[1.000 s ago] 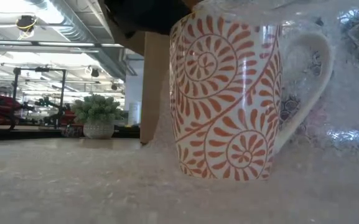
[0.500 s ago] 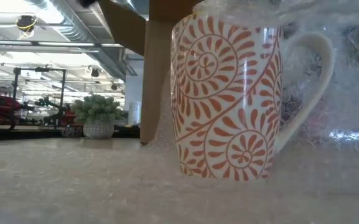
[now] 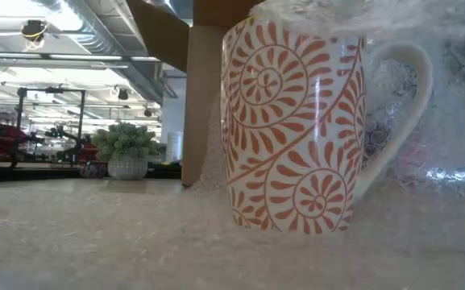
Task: Wrap mug
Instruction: Wrap the orange mug with transparent bubble wrap
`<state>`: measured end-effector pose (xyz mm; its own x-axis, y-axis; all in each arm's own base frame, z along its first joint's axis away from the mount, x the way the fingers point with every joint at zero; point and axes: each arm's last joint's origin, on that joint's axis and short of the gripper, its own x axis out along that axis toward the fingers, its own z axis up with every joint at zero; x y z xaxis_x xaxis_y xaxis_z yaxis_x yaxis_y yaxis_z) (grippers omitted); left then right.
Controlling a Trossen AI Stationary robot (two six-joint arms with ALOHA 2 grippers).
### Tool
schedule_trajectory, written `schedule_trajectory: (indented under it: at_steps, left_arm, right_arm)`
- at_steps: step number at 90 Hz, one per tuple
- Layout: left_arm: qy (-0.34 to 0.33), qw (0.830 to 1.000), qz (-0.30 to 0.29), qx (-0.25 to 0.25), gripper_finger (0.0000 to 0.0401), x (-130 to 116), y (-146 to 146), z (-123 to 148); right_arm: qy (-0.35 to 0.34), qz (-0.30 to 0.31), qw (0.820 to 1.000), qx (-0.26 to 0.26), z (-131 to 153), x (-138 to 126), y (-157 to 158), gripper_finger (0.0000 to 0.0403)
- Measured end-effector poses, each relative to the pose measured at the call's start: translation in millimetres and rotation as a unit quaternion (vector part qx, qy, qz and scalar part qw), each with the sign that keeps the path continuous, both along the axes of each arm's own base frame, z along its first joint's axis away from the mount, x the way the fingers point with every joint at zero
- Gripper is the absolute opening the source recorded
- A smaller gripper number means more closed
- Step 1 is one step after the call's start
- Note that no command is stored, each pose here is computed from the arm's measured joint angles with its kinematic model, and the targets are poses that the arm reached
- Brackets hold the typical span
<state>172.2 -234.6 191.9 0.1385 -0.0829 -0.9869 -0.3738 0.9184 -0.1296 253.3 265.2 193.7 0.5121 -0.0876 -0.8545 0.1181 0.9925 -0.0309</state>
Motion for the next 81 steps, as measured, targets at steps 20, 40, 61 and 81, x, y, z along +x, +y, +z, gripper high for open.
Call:
schedule_trajectory:
  at_steps: [20,40,61,81]
  left_arm:
    - [-0.043,0.999,0.019,-0.021,0.0239,-14,-3,-39]
    - [-0.048,0.998,0.024,-0.017,0.0193,-5,2,-57]
    - [-0.102,0.995,0.012,-0.002,0.0018,12,2,-51]
    - [-0.125,0.992,-0.015,0.018,0.0001,32,-6,-17]
  right_arm:
    - [-0.077,-0.034,0.996,-0.029,-21,0,-7,0.0001]
    - [-0.119,-0.063,0.99,-0.051,-24,2,-11,0.0001]
    - [-0.133,-0.068,0.987,-0.064,-24,2,-12,0.0001]
    - [-0.134,-0.068,0.987,-0.061,-24,3,-11,0.0001]
